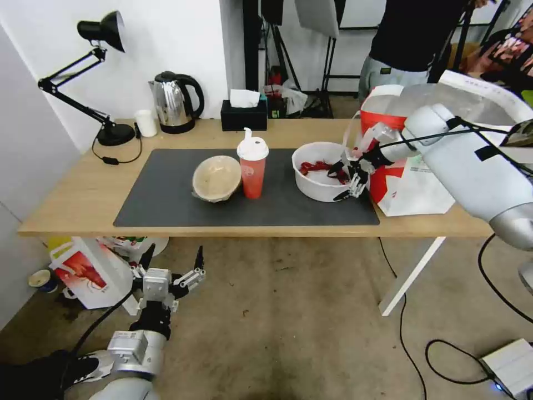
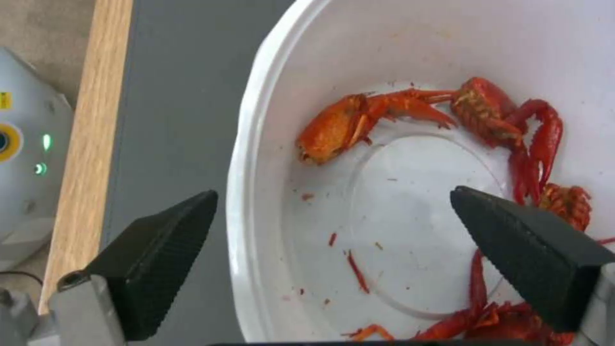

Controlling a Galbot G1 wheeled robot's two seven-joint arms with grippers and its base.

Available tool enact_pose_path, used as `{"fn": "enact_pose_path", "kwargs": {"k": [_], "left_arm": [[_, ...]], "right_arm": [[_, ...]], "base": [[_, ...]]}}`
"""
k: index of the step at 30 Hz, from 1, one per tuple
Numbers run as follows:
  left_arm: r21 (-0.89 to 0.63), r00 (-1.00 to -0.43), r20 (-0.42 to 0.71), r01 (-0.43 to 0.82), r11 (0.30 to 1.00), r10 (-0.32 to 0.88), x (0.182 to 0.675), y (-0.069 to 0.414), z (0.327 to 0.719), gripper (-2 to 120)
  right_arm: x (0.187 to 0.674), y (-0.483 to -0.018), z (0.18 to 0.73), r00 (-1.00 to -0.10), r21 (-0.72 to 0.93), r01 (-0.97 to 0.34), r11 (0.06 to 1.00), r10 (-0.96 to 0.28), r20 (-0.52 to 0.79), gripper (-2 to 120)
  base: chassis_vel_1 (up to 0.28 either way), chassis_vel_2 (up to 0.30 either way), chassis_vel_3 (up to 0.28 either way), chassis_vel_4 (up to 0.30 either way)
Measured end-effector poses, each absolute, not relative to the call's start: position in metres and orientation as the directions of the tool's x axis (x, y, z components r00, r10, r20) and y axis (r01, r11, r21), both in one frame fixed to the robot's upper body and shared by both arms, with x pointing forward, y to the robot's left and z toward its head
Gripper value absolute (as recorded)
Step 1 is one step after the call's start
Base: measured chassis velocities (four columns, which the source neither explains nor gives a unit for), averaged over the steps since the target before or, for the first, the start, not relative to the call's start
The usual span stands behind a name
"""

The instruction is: Pick up the trash from the table and place it into the takeout bag.

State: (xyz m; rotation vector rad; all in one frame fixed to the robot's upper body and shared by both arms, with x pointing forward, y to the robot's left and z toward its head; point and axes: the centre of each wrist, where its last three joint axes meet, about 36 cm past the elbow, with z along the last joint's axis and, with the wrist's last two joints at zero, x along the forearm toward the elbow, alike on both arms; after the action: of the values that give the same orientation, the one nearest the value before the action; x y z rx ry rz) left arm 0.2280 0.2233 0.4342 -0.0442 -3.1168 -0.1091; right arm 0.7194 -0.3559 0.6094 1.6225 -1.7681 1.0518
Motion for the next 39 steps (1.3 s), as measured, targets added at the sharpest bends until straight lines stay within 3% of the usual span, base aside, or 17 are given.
{"fn": "enact_pose_path", "kwargs": {"k": [4,8,13,16,27,39], "left_arm": [[0.070,-0.999,0.024,0.029,0.997,0.027,0.228,0.223,0.434,100],[0.070,-0.999,0.024,0.029,0.997,0.027,0.228,0.223,0.434,100],[0.070,-0.999,0.024,0.029,0.997,0.027,0.228,0.223,0.434,100],[0.070,-0.999,0.024,0.029,0.997,0.027,0.228,0.223,0.434,100],[0.070,-0.999,0.024,0.029,0.997,0.027,0.228,0.223,0.434,100],[0.070,-0.999,0.024,0.029,0.997,0.027,0.228,0.223,0.434,100]], "right_arm": [[0.721,-0.354,0.610,-0.154,-0.201,-0.980,-0.016,-0.584,0.797,87],[0.722,-0.354,0.614,-0.158,-0.205,-0.979,-0.014,-0.587,0.794,69],[0.725,-0.354,0.616,-0.160,-0.207,-0.978,-0.012,-0.590,0.791,55],[0.726,-0.352,0.618,-0.157,-0.207,-0.978,-0.017,-0.594,0.789,39],[0.729,-0.347,0.620,-0.155,-0.208,-0.978,-0.019,-0.602,0.783,3],[0.727,-0.344,0.621,-0.145,-0.207,-0.978,-0.028,-0.619,0.772,0]], "base": [[0.000,0.000,0.000,0.000],[0.000,0.000,0.000,0.000],[0.000,0.000,0.000,0.000],[0.000,0.000,0.000,0.000],[0.000,0.000,0.000,0.000],[0.000,0.000,0.000,0.000]]}}
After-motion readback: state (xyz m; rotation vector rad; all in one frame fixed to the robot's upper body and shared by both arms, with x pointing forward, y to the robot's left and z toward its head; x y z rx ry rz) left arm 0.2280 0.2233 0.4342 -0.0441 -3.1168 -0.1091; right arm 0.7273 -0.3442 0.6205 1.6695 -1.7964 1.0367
